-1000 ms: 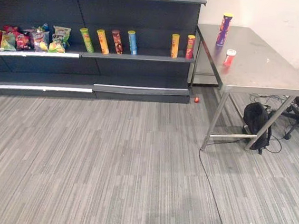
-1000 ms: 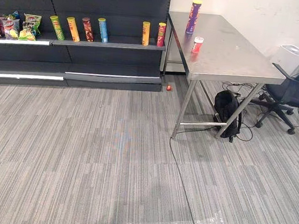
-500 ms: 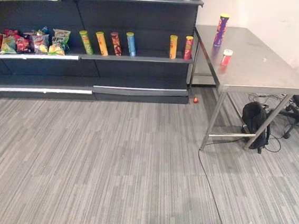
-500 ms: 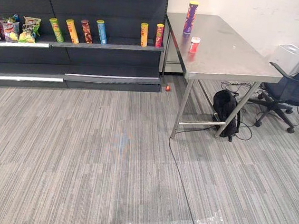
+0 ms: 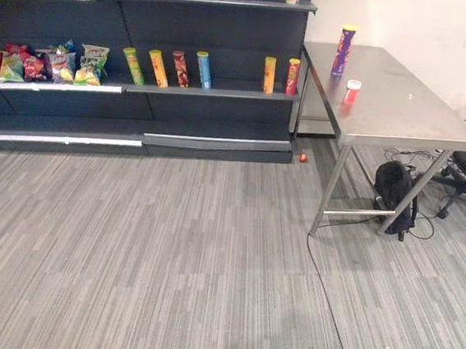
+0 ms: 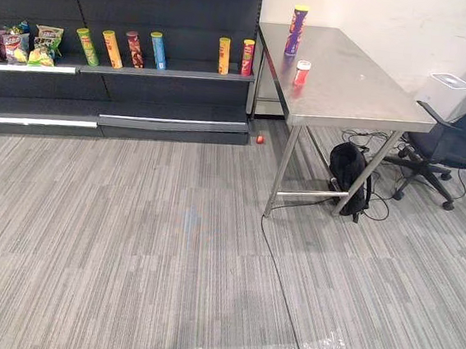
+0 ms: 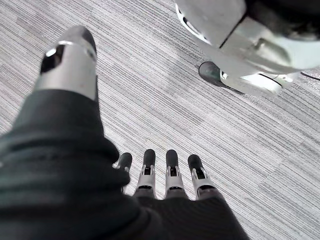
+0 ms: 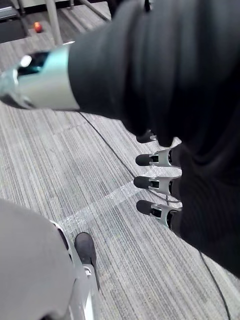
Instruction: Put the gum and the chips on the shelf.
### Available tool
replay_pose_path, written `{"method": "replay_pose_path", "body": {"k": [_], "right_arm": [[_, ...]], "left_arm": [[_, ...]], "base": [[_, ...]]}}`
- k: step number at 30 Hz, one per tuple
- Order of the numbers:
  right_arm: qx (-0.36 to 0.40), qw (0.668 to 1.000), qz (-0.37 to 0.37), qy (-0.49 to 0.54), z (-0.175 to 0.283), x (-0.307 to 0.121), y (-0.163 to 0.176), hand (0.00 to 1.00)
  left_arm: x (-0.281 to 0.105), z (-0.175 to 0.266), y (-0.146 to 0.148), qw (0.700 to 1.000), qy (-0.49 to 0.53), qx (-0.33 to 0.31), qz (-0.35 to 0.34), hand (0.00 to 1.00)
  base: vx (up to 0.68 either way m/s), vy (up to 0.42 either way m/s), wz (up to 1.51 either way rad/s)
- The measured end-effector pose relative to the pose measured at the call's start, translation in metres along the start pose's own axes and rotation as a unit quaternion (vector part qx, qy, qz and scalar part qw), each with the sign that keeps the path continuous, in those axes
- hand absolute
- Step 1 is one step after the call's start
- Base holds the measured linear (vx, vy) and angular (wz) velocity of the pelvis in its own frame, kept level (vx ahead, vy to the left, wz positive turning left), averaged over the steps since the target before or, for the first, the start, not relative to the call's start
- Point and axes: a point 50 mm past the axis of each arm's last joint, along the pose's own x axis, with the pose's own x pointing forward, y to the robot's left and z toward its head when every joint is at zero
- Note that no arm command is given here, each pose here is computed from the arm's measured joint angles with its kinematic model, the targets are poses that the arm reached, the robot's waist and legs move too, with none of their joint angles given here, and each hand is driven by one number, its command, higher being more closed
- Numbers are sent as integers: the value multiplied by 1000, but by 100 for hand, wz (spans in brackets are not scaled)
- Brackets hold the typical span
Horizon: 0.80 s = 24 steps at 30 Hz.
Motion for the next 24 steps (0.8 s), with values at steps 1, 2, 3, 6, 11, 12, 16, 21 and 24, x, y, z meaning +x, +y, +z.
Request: {"method": "replay_pose_path", "body": {"k": [1,2,3,6,11,12,16,21,24], "right_arm": [[2,1000,20,-4,4,1,3,0],[17,999,47,-5,5,2,8,0],[25,998,60,-7,5,2,9,0],[52,993,98,-26,13,2,10,0],[35,992,100,-75,23,1,12,0],[33,991,101,-84,26,1,13,0],[1,988,101,-113,34,0,11,0],[-25,990,98,-97,31,2,16,0],[6,992,79,-98,29,2,18,0]], "left_arm": [[0,3,-1,1000,-2,-11,0,0],[1,7,0,1000,-6,-29,0,0],[0,7,-1,999,-7,-38,-1,0],[-1,2,-4,996,2,-86,-9,0],[-2,-9,0,994,6,-102,-21,0],[-3,-11,0,994,7,-103,-23,0],[-6,-31,6,994,25,-108,-16,0],[-5,-36,18,996,43,-69,-17,0],[-2,-28,25,998,39,-48,-17,0]], "base": [[-153,-70,4],[-136,-62,3],[-91,-45,-2],[-38,37,-4],[94,173,-9],[149,308,-11],[230,378,-14],[355,378,-11],[309,283,-19]]}}
